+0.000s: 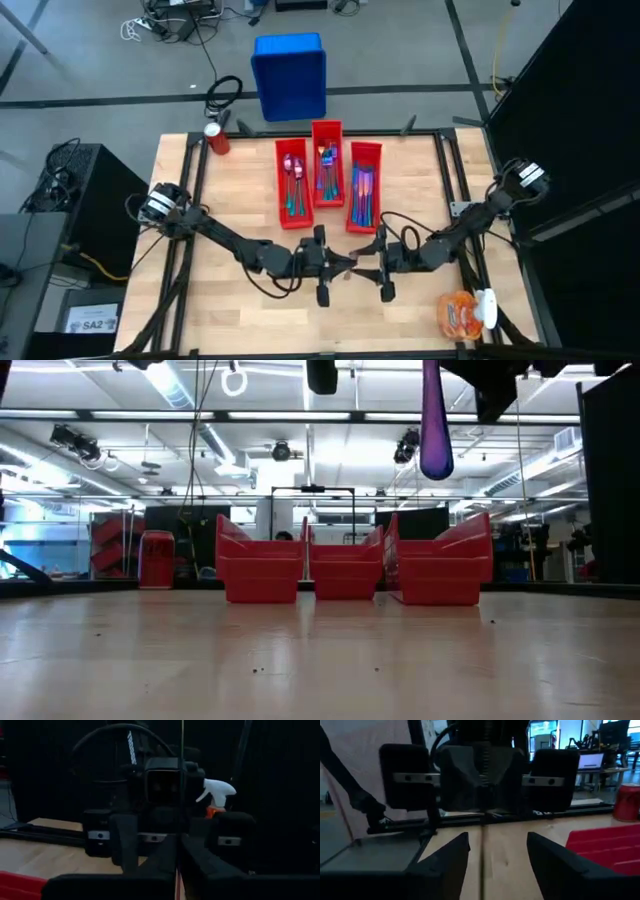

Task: Sort silverware
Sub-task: Put the iridescent knife into the right orange bin

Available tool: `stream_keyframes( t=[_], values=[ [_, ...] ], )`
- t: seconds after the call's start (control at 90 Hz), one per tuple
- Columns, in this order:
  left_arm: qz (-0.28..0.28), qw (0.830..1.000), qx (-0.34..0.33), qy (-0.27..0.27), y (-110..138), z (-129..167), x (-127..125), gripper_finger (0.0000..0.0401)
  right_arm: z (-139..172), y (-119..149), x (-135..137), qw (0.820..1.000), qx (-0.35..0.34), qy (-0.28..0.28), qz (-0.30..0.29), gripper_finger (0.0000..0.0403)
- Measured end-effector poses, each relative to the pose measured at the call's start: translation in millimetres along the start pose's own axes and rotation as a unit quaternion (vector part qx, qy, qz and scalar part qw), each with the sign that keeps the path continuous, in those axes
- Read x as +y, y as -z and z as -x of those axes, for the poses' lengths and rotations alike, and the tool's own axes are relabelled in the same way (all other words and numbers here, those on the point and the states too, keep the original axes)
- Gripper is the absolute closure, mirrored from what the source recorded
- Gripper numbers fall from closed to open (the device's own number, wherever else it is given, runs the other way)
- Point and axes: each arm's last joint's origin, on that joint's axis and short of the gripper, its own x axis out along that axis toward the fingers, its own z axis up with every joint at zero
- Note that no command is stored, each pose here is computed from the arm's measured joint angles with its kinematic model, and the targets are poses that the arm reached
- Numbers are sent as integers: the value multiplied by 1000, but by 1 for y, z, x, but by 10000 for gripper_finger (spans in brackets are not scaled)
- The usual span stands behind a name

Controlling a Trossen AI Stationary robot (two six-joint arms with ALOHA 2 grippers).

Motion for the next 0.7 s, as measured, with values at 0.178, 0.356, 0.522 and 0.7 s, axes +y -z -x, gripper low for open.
stream_keyframes(
  t=[0.178, 0.356, 0.522, 0.7],
  values=[
    [0, 1000, 0, -1, 0, 0, 1, 401, -4, -1, -5, 1000, -3, -9, -7, 258],
    [0, 1000, 1, -2, 0, -1, 2, 401, -6, -3, -8, 1000, -6, -23, -10, 301],
    [0, 1000, 1, -4, 0, -1, 3, 401, -7, -3, -9, 1000, -7, -25, -8, 345],
    [4, 1000, 8, -5, 2, -1, 3, 401, -8, -3, -9, 999, -5, -42, 6, 395]
  ],
)
